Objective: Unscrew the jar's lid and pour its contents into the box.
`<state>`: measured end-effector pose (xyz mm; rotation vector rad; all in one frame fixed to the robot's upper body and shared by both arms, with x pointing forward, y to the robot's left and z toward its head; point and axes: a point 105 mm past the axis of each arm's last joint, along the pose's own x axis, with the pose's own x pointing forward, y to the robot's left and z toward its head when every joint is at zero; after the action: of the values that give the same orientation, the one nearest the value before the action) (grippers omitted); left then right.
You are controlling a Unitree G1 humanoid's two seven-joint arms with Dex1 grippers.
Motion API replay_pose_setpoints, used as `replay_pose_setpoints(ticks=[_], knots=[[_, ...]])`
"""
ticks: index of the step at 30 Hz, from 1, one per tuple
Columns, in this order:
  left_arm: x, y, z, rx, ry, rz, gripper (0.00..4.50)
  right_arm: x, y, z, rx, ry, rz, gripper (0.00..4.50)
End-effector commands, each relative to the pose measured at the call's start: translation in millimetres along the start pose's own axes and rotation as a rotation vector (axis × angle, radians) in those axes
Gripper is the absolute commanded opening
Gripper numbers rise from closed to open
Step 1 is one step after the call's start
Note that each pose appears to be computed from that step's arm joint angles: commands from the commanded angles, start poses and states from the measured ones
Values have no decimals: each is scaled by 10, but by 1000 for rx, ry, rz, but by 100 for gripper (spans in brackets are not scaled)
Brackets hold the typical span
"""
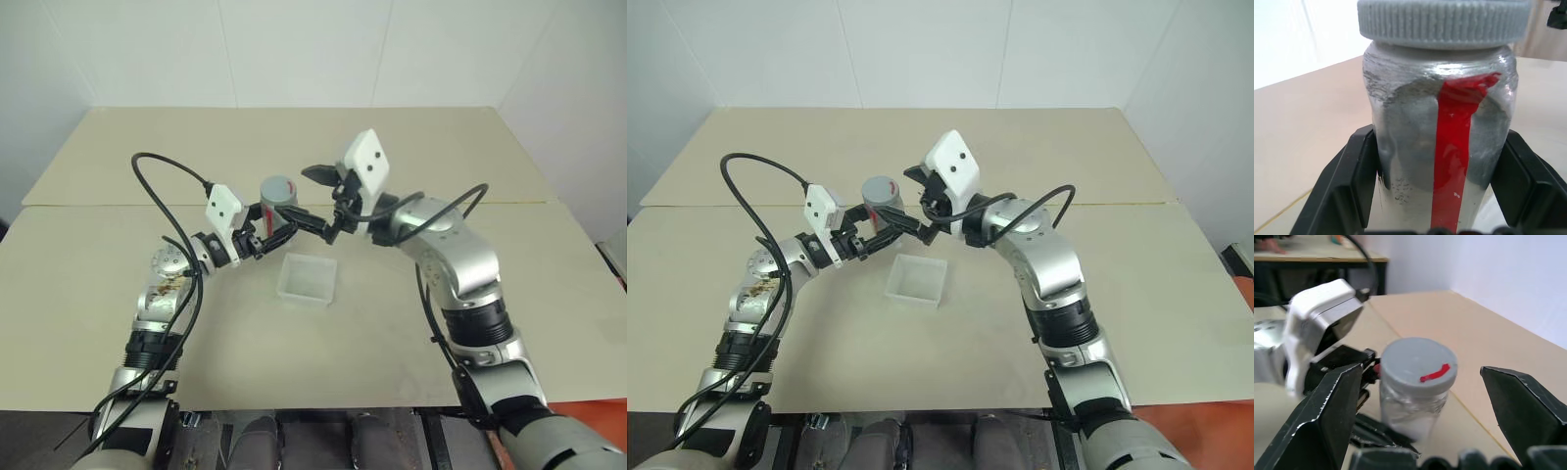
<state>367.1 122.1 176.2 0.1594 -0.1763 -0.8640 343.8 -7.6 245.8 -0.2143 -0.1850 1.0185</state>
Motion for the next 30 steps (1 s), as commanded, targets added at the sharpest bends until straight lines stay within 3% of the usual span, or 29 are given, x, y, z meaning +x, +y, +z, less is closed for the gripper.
replay_pose_setpoints(ticks=[1, 16, 19, 23, 30], knots=[[50, 28, 163, 51, -53, 24, 290, 61, 44, 221, -31, -41, -44, 449], [66, -21, 201, 49, -73, 12, 290, 239, 2, 171, 18, 5, -113, 449], [64, -25, 203, 49, -75, 9, 290, 249, 12, 162, 16, 11, -105, 395], [61, -30, 204, 49, -76, 5, 290, 260, 7, 159, 20, 15, -104, 277], [27, -69, 218, 49, -75, -34, 290, 266, -4, 163, 23, 16, -92, 277]])
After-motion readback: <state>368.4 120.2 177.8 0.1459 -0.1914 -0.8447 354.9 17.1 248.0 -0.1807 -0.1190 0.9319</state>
